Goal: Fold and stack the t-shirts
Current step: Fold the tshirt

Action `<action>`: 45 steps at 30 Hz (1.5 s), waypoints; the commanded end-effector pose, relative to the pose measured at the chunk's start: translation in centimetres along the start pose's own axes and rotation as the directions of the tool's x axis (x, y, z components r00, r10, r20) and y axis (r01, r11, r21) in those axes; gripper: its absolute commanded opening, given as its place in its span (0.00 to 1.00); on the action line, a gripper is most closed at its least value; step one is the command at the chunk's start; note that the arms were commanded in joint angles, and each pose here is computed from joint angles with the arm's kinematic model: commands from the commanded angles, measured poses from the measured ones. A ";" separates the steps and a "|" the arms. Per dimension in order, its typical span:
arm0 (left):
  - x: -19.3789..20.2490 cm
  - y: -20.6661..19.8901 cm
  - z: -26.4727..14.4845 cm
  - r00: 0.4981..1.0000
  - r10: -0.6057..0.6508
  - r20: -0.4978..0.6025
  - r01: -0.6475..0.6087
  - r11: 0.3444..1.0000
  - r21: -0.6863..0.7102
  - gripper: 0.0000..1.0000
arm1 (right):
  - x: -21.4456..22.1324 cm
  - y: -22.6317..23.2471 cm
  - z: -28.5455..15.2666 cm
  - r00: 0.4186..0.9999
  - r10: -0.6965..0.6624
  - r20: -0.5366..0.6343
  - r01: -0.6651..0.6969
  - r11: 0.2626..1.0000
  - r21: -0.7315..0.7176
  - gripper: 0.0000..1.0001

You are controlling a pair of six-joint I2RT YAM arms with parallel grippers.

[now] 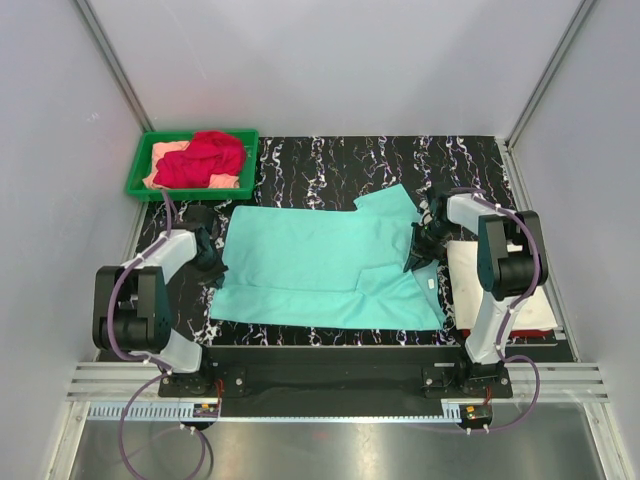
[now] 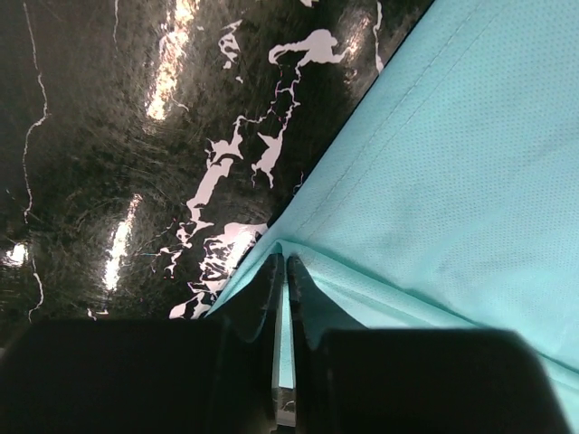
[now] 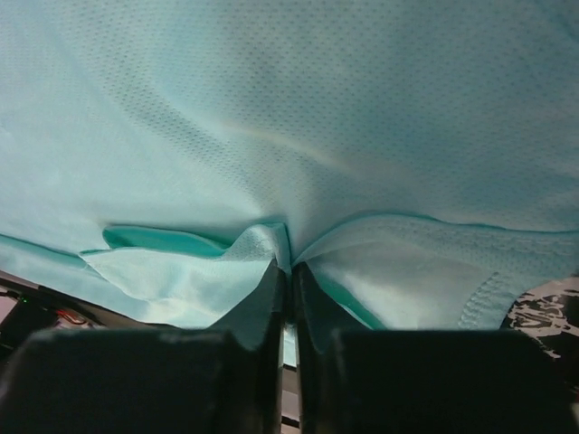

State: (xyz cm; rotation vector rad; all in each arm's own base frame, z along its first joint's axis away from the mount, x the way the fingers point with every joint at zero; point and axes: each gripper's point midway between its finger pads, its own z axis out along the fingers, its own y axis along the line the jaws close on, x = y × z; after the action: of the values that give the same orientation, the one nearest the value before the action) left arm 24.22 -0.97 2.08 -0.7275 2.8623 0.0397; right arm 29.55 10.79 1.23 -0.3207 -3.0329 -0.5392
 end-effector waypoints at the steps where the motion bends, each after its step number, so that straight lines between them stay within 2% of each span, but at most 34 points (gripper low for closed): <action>1: -1.8 -0.2 -1.3 0.997 -0.014 0.080 0.013 1.000 0.014 0.06 | -0.9 1.0 -2.2 0.997 -0.030 0.076 0.030 1.000 0.005 0.05; 3: -2.0 -0.2 -1.8 0.995 -0.019 0.094 0.017 1.000 0.022 0.06 | -0.7 1.3 -3.2 0.995 -0.024 0.102 0.023 1.000 0.001 0.00; 8: -2.7 -0.7 -2.5 0.993 -0.028 0.118 0.022 0.999 0.045 0.04 | -0.4 1.7 -5.2 0.988 -0.021 0.155 0.022 1.000 -0.003 0.00; 17: -2.8 -0.2 -2.7 0.993 -0.009 0.119 0.008 1.000 0.015 0.02 | -0.1 2.0 -5.8 0.988 -0.021 0.152 0.023 1.000 -0.010 0.00; 18: -2.8 -0.2 -2.7 0.992 -0.012 0.124 0.010 1.000 0.016 0.02 | 0.0 2.3 -5.8 0.988 -0.026 0.150 0.030 0.999 -0.027 0.02; 19: -2.6 -0.2 -2.7 0.992 -0.011 0.126 0.008 1.000 0.024 0.02 | 0.2 2.1 -5.7 0.989 -0.029 0.147 0.034 0.999 -0.026 0.11; 20: -2.8 -0.4 -2.6 0.991 -0.015 0.133 0.011 0.999 0.035 0.02 | 0.1 2.1 -5.5 0.987 -0.034 0.155 0.038 0.999 -0.027 0.29; 25: -2.7 -1.2 -2.1 0.994 -0.019 0.104 0.012 0.998 0.062 0.02 | -0.2 1.9 -4.3 0.994 -0.034 0.108 0.037 0.999 -0.024 0.33; 32: -2.8 -1.2 -1.9 0.994 -0.013 0.108 0.007 0.998 0.062 0.02 | -1.0 2.0 -3.5 0.994 -0.034 0.108 0.038 0.999 -0.032 0.33; 35: -2.8 -1.3 -1.8 0.994 -0.010 0.108 0.003 0.998 0.065 0.01 | -1.7 1.5 -2.9 0.993 -0.036 0.110 0.037 0.999 -0.005 0.31; 36: -2.8 -1.3 -2.0 0.994 -0.011 0.109 0.003 0.998 0.069 0.00 | -1.9 1.2 -2.8 0.993 -0.037 0.115 0.036 0.999 0.014 0.26; 37: -3.0 -1.5 -2.1 0.994 -0.008 0.113 0.000 0.997 0.074 0.00 | -2.2 1.2 -3.1 0.992 -0.044 0.121 0.042 0.999 0.022 0.08; 38: -2.9 -1.4 -2.2 0.994 -0.006 0.112 -0.002 0.997 0.075 0.00 | -2.3 1.2 -3.3 0.991 -0.046 0.127 0.042 0.999 0.027 0.01; 45: -3.9 -2.3 -3.8 0.988 -0.024 0.154 0.005 0.992 0.122 0.00 | -1.5 2.6 -6.8 0.981 -0.041 0.189 0.044 0.999 -0.012 0.00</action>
State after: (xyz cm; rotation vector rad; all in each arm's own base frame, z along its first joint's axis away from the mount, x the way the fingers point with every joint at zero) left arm 25.47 -1.11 3.85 -0.7152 2.7906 0.0003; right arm 30.67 10.17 4.80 -0.3330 -3.1437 -0.5110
